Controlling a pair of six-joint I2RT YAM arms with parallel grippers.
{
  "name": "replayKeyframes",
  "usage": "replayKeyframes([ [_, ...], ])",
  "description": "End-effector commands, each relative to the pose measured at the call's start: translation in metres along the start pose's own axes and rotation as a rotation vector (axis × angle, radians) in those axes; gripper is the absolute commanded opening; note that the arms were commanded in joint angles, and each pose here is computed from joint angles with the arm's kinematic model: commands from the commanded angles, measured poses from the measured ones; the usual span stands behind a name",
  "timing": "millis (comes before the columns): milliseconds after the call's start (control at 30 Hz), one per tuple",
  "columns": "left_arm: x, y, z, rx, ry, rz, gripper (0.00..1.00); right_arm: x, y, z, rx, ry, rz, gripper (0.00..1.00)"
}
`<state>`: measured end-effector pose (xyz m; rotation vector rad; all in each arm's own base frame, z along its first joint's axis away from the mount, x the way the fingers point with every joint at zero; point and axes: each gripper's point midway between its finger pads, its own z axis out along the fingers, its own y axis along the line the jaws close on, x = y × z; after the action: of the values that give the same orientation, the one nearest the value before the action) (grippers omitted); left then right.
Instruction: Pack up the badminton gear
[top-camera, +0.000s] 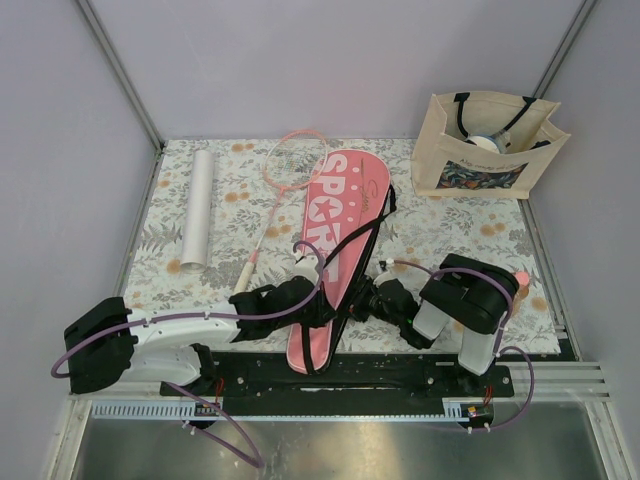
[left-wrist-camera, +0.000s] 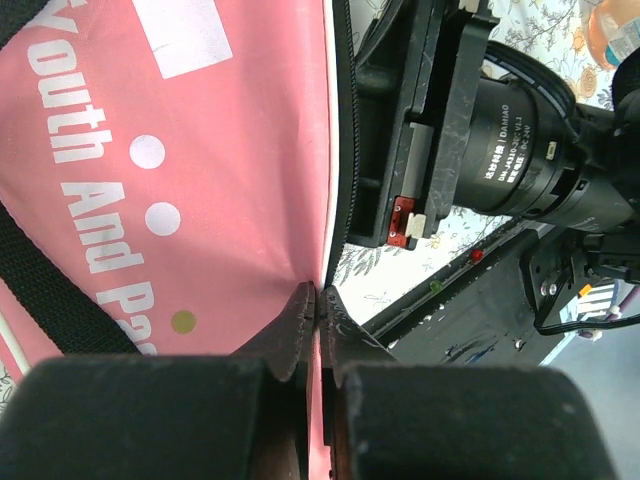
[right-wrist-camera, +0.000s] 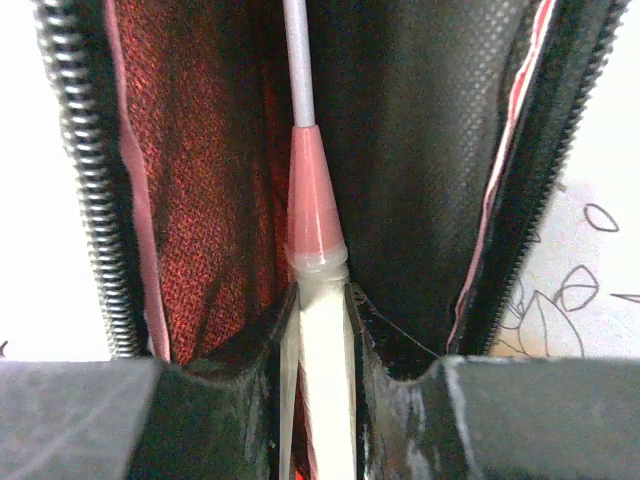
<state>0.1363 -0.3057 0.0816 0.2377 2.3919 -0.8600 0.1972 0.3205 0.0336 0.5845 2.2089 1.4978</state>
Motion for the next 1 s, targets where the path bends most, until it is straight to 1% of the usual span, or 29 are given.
replayKeyframes([
  [0, -0.001, -0.035, -0.004, 0.141, 0.017, -0.03, 0.0, -0.032, 0.059, 0.007, -0.22, -0.155, -0.013, 0.24],
  [300, 0.0, -0.028, -0.005, 0.128, 0.002, -0.038, 0.0, -0.032, 0.067, 0.016, -0.244, -0.147, -0.047, 0.24],
  [400, 0.0, -0.027, -0.004, 0.121, 0.0, -0.036, 0.0, -0.028, 0.065, 0.02, -0.241, -0.124, -0.044, 0.27],
  [433, 0.0, -0.026, -0.004, 0.114, -0.001, -0.032, 0.01, -0.028, 0.063, 0.02, -0.235, -0.126, -0.037, 0.29],
  [500, -0.002, -0.022, -0.003, 0.088, -0.007, -0.025, 0.07, -0.028, 0.061, 0.017, -0.228, -0.132, -0.029, 0.34],
  [600, -0.006, -0.018, -0.004, 0.052, -0.01, -0.006, 0.2, -0.031, 0.06, 0.008, -0.223, -0.149, -0.02, 0.41],
  [667, -0.007, -0.014, -0.005, 0.025, -0.008, 0.007, 0.25, -0.032, 0.055, 0.002, -0.191, -0.153, 0.01, 0.45],
  [767, -0.013, -0.012, -0.008, -0.009, -0.02, 0.023, 0.33, -0.028, 0.034, -0.007, -0.089, -0.137, 0.064, 0.45],
  [833, -0.019, -0.013, -0.01, -0.017, -0.033, 0.037, 0.39, -0.026, 0.028, -0.013, -0.05, -0.127, 0.055, 0.44],
  [967, -0.027, -0.016, -0.014, -0.014, -0.056, 0.052, 0.47, -0.027, 0.016, -0.025, 0.069, -0.135, 0.007, 0.44],
])
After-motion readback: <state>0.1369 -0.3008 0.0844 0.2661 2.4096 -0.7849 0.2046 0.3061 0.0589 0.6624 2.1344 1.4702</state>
